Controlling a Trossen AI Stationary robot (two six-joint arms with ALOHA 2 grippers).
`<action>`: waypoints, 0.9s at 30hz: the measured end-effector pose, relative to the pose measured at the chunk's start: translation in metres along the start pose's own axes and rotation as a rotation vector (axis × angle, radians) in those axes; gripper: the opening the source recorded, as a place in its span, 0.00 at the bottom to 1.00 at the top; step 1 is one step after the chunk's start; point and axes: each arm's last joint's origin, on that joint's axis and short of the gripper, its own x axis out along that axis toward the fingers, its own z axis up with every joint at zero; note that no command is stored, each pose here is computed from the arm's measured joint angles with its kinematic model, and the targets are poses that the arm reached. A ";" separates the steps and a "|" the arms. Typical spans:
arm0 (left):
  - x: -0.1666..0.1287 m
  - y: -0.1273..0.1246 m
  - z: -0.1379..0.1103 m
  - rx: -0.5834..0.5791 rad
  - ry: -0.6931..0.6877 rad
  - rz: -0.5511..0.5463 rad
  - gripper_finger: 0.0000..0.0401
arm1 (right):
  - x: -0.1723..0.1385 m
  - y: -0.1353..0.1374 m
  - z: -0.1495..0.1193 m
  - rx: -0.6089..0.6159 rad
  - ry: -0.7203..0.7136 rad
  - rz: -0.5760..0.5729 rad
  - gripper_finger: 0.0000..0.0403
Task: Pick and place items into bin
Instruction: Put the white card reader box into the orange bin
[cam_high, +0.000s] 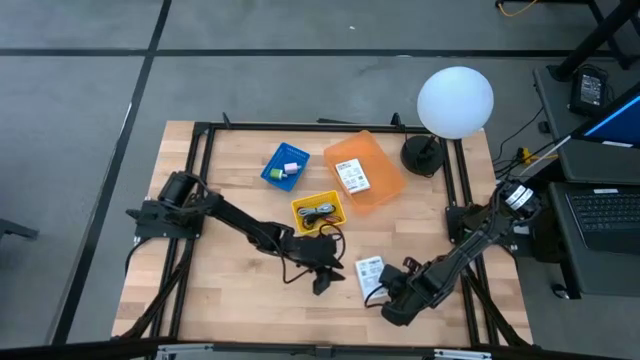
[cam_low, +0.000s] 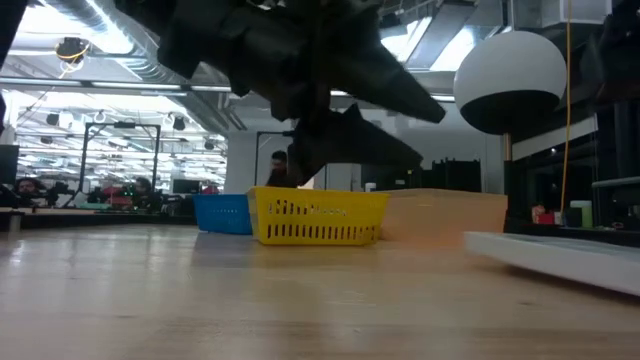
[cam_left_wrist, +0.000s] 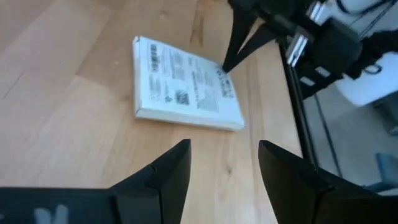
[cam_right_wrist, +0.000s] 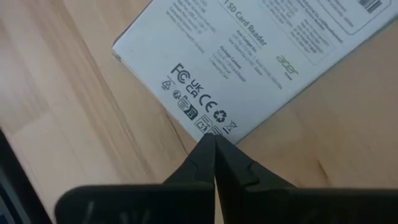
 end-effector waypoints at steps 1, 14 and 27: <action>0.001 0.000 0.002 -0.017 -0.001 -0.002 0.45 | 0.000 0.000 0.001 0.004 -0.001 0.001 0.00; 0.001 0.011 0.004 -0.196 0.053 0.025 0.46 | 0.003 -0.004 0.015 -0.025 -0.018 -0.002 0.00; 0.000 0.021 0.000 -0.201 0.031 0.176 0.46 | 0.004 -0.005 0.019 -0.038 -0.032 -0.001 0.00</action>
